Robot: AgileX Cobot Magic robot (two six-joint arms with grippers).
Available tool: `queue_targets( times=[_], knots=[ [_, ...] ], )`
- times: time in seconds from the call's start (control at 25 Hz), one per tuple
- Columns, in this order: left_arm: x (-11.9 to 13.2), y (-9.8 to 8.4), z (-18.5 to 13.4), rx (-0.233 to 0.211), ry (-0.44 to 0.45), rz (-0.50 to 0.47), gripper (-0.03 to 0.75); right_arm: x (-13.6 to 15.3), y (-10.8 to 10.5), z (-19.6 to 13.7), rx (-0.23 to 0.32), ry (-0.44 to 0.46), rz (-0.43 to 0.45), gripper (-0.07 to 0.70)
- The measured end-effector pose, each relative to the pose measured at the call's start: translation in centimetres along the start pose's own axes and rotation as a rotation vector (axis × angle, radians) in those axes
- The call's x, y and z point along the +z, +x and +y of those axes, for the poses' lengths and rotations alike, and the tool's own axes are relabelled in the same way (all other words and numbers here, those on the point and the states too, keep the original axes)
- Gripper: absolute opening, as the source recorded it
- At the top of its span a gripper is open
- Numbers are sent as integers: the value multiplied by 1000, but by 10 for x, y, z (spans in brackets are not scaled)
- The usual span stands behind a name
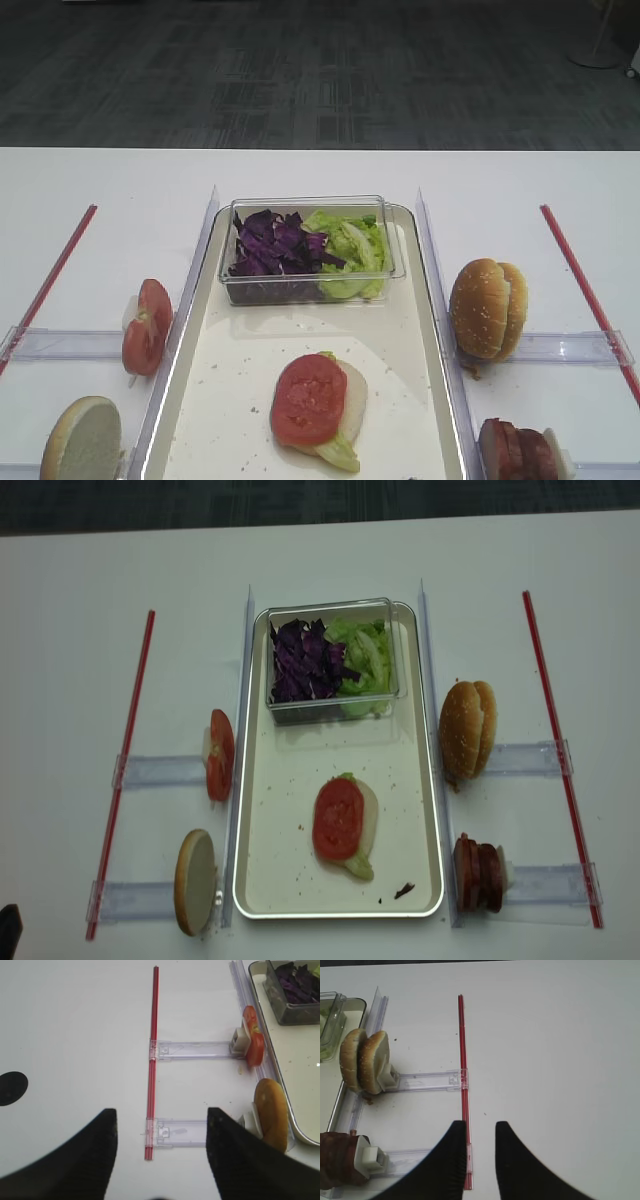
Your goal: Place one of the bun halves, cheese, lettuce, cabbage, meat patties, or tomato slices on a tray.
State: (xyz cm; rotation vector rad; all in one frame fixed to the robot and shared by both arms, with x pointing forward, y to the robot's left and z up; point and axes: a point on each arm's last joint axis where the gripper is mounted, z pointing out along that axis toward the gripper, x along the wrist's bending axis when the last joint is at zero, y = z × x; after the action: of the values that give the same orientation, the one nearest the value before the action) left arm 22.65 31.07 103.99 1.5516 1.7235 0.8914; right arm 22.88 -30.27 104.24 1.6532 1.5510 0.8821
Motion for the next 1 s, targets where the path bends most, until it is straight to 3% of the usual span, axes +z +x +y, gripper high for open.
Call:
queue_targets(
  times=[1.0],
  knots=[
    [0, 0, 0, 0, 0, 0, 366, 0, 0, 0, 0, 0, 0, 193]
  ],
)
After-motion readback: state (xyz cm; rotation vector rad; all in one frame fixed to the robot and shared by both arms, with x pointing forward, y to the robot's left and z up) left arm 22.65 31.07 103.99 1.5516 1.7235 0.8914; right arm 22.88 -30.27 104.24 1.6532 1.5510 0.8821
